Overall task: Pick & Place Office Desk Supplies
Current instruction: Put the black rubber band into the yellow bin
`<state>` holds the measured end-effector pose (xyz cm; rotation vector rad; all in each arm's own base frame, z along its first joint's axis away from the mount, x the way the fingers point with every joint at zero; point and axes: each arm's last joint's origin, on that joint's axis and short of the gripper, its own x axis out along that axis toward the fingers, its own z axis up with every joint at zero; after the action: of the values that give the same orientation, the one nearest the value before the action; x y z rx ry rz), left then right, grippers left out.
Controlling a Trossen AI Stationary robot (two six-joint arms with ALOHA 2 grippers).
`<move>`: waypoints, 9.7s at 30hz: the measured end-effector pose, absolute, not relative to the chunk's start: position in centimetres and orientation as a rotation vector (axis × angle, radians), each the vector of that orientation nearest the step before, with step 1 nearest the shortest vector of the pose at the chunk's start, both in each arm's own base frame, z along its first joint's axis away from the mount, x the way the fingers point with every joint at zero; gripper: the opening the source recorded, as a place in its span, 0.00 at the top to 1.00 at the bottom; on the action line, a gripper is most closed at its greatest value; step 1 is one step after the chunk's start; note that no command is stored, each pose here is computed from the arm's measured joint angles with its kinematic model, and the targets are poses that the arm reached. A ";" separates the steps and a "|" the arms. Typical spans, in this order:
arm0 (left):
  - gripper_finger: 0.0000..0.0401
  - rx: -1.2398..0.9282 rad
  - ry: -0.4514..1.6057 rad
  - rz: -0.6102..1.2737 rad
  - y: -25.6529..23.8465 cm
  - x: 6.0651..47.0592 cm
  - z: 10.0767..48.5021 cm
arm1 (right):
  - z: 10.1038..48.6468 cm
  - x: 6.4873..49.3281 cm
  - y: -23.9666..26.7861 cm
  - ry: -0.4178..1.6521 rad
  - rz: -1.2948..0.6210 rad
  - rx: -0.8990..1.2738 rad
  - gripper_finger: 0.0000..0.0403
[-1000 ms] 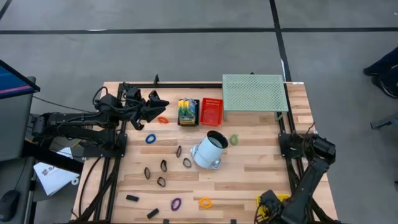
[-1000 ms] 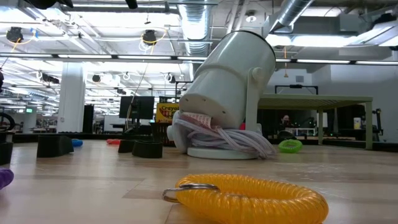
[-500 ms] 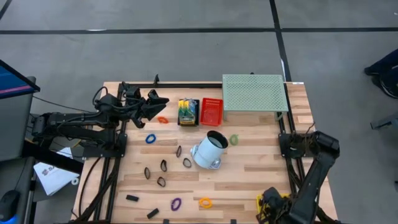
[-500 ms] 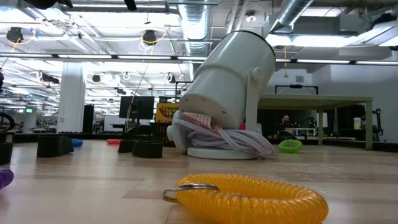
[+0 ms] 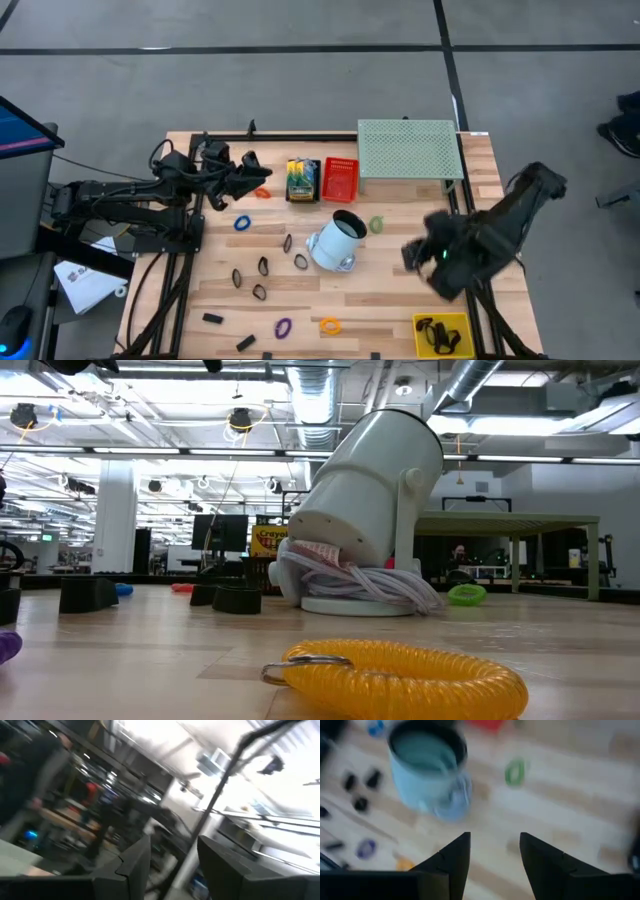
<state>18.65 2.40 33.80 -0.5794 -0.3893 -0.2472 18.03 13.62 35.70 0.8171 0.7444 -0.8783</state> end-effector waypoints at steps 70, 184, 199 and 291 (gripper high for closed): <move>0.56 -0.830 1.057 0.636 -3.2 27.4 14.6 | 40.8 16.8 2.6 0.426 -0.764 0.766 0.59; 0.87 -0.787 0.044 -0.314 3.4 34.0 37.1 | 44.5 25.6 -0.3 0.111 -0.157 0.738 0.99; 0.59 -0.656 0.700 -0.343 0.1 28.6 33.8 | 43.1 22.9 0.6 0.342 -0.221 0.776 1.00; 0.58 -0.484 0.531 -0.005 2.7 27.4 35.4 | 20.8 15.4 29.5 1.663 -0.791 0.554 0.57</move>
<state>27.43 2.67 35.41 -0.4838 0.5311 -0.0046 15.43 29.51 20.82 0.5543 1.6628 -0.7911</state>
